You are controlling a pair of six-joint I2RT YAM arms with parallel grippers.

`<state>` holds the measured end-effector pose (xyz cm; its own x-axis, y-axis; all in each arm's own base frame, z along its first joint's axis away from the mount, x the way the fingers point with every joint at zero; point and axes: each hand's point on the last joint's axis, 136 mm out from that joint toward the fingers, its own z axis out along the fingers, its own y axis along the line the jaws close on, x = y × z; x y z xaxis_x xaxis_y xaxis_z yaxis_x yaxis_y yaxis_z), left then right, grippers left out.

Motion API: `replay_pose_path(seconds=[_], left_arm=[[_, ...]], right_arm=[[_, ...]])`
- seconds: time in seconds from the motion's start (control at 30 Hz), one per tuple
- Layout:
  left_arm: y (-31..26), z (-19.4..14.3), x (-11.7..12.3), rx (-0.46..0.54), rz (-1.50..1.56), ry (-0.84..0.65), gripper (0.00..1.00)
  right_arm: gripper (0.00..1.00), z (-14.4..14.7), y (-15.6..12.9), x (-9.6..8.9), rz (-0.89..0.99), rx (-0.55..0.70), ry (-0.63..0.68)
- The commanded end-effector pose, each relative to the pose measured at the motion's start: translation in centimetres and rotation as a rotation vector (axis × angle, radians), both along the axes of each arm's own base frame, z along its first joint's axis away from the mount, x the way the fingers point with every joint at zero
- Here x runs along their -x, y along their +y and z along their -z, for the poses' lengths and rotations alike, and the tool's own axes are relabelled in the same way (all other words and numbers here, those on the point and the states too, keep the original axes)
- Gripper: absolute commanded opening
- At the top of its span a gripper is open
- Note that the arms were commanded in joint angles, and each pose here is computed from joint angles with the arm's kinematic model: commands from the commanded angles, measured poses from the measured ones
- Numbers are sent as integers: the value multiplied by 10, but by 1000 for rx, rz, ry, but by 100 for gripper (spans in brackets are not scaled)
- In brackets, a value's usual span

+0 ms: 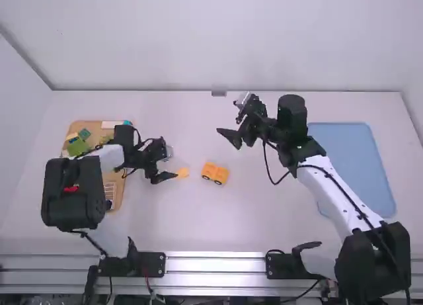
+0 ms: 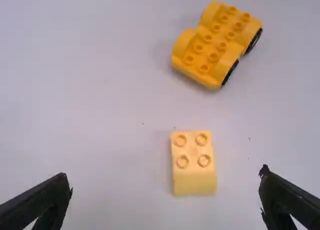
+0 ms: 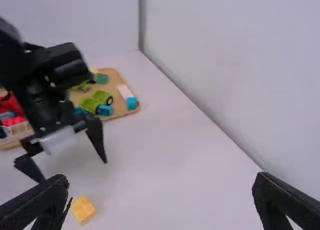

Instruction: Assemble lego blocks to make yellow taxi

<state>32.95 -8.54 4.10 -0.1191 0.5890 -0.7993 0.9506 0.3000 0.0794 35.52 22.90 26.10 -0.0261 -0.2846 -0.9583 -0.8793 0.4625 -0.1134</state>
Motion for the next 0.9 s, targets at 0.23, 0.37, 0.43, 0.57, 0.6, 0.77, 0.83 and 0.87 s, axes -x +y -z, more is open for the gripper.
replay_pose_path(seconds=[0.23,0.37,0.43,0.57,0.6,0.77,0.83,0.87], left_arm=[[-33,-2,26,236,35,-37,99],[-28,12,19,174,-13,-17,99],[-23,22,12,154,-50,20,99],[-22,37,12,148,-62,69,99],[-21,40,12,148,-62,79,99],[-23,48,16,122,-3,19,99],[-26,50,16,120,4,13,97],[-25,50,15,121,3,12,91]], right_arm=[[98,13,7,13,-99,20,-14],[98,18,8,16,-116,43,-21],[98,20,12,20,-130,45,-9],[98,21,16,24,-143,47,-3],[98,21,17,24,-143,49,-4],[98,21,17,24,-143,49,-4],[98,21,17,24,-144,48,-4],[98,21,17,24,-143,48,-4]])
